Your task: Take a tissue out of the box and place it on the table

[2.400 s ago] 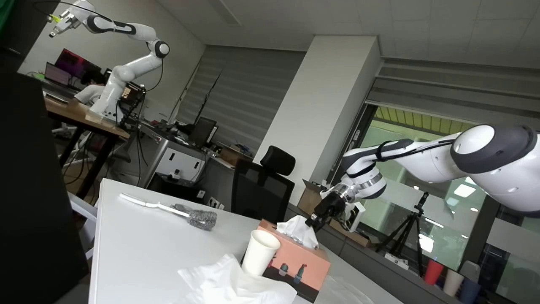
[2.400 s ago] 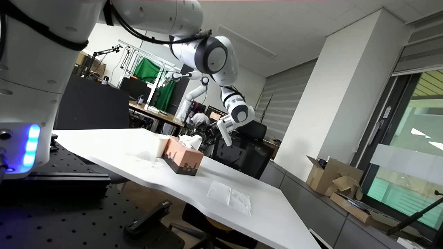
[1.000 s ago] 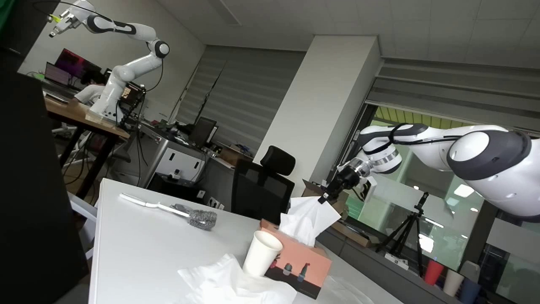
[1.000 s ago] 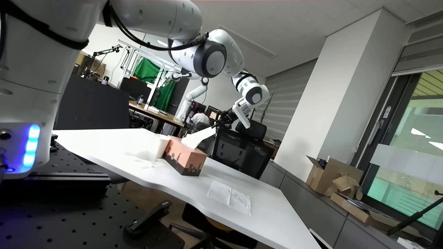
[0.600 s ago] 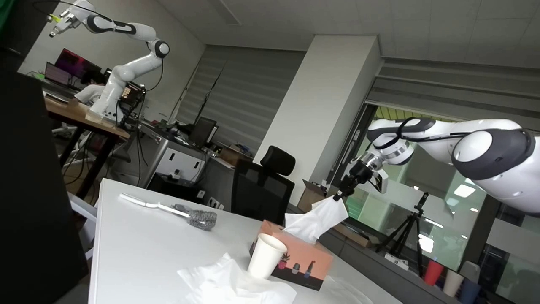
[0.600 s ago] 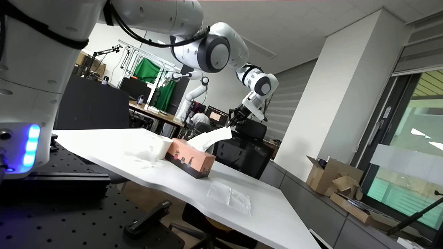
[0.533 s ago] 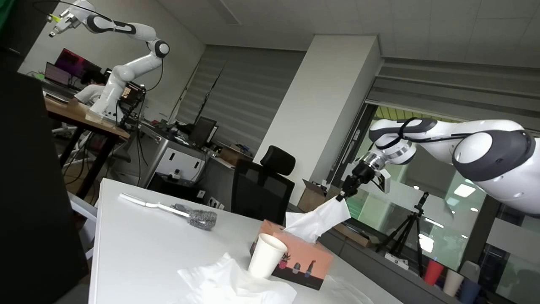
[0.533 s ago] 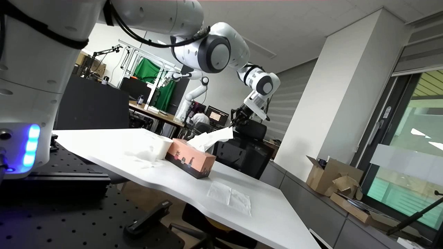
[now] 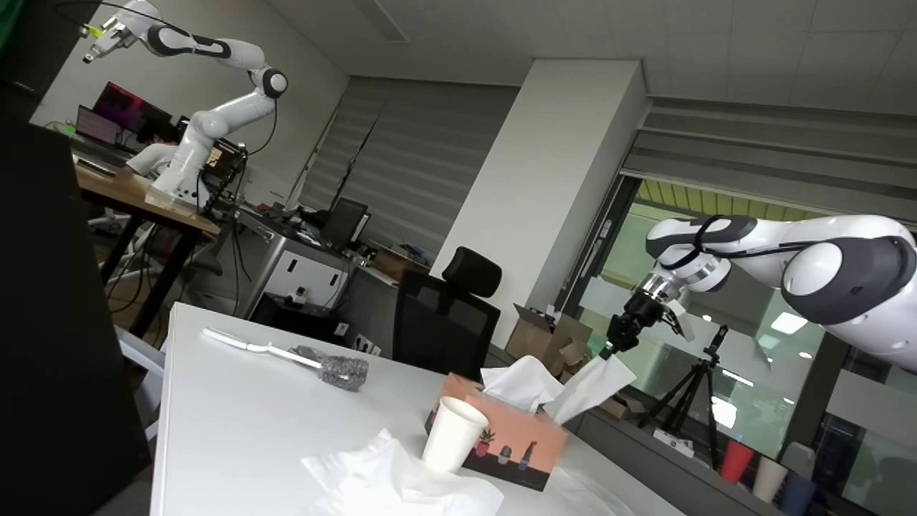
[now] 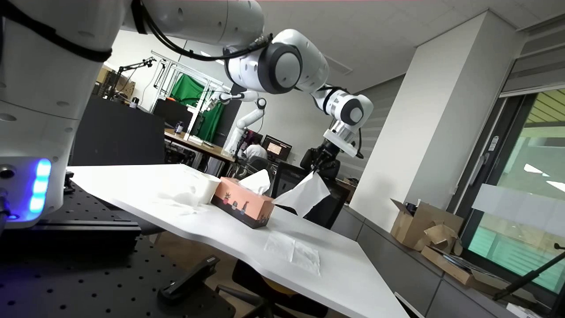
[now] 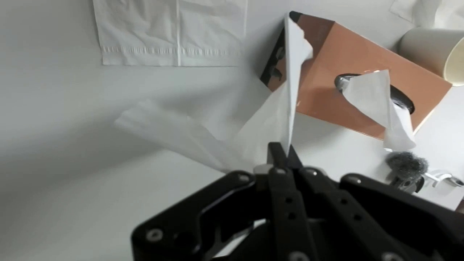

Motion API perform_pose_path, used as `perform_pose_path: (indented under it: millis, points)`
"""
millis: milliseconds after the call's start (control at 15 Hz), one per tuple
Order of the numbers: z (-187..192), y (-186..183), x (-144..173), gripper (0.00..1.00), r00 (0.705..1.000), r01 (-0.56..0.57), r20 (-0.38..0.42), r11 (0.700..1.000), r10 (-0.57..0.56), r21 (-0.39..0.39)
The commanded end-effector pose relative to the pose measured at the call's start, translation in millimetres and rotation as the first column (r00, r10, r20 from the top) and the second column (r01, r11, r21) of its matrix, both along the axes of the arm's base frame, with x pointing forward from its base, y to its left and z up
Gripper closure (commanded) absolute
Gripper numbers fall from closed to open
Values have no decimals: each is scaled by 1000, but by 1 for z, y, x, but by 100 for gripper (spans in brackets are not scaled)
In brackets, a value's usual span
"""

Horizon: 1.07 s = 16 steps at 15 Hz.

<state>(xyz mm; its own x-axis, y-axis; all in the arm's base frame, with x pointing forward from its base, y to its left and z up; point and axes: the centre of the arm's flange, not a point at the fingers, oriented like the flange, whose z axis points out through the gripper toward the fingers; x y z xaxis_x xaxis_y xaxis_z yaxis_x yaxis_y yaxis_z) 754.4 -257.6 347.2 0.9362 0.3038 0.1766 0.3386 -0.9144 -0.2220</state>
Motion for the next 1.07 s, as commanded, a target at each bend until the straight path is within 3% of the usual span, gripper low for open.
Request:
perform_pose_path:
  millis: [0,733,1000]
  points:
    - [-10,-32,24,100,993,95,-64,995,-98,-44]
    - [-91,-53,1,100,950,198,-229,977,-211,-78]
    - [-108,-48,-7,100,934,202,-297,979,-196,-13]
